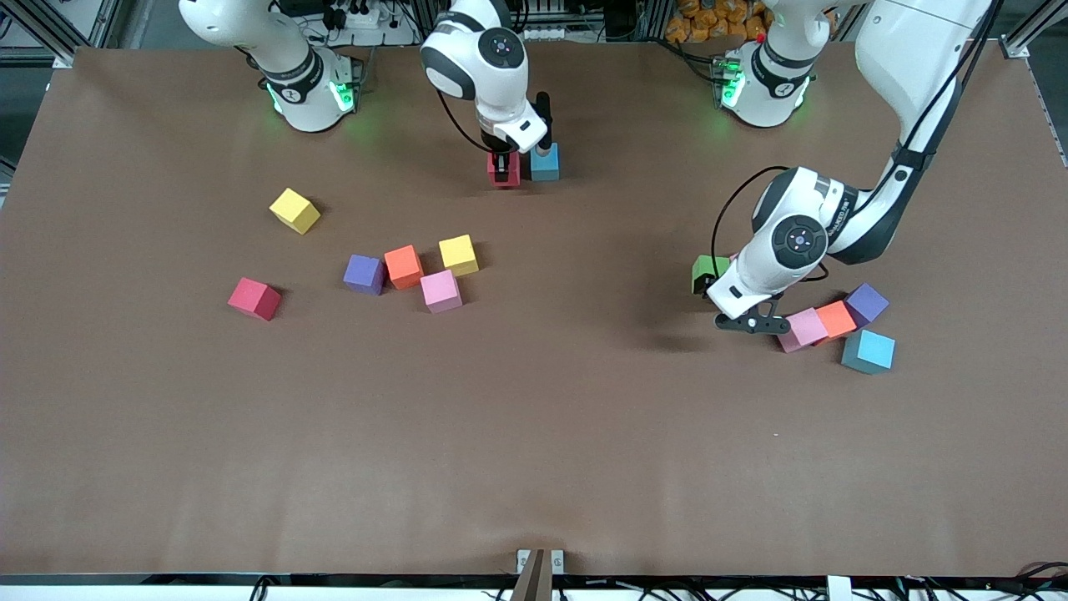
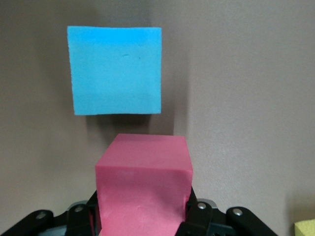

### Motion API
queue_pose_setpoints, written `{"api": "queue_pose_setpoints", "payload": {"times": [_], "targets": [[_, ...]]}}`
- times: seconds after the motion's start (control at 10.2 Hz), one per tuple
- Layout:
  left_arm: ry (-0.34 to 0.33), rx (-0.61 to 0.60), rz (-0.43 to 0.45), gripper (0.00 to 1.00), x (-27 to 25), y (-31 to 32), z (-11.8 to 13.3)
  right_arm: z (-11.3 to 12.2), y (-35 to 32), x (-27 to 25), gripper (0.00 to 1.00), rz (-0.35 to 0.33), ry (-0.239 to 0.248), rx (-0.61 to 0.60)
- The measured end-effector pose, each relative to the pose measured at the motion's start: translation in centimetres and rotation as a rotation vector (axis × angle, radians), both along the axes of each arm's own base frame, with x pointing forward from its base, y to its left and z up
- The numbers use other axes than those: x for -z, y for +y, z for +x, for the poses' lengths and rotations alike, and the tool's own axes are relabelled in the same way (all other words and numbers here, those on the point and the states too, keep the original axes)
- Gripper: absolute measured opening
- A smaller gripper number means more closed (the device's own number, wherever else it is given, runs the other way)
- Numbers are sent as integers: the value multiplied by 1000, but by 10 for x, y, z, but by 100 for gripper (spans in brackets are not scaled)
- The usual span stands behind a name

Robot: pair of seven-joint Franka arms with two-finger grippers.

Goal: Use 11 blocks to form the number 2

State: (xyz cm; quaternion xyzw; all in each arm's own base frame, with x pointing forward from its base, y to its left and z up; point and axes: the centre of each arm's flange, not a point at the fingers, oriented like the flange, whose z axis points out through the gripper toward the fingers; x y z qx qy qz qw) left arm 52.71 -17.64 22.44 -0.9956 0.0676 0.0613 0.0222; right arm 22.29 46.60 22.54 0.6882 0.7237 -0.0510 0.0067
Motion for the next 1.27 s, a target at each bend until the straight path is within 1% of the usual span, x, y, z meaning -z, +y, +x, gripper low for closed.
{"api": "queue_pose_setpoints", "payload": {"times": [0.49,0.78,0.98,1.27], "targets": [[-16,43,-20,100,3,-19,-5,-25,10,17,62,-14,-10,32],[-14,65,-40,100,18,-31,-14,-25,11,17,62,-12,-14,43],[2,69,-49,100,32,-32,-21,-24,12,16,62,-1,-23,43],[19,68,-49,100,41,-32,-25,-25,13,16,62,4,-30,37]]}}
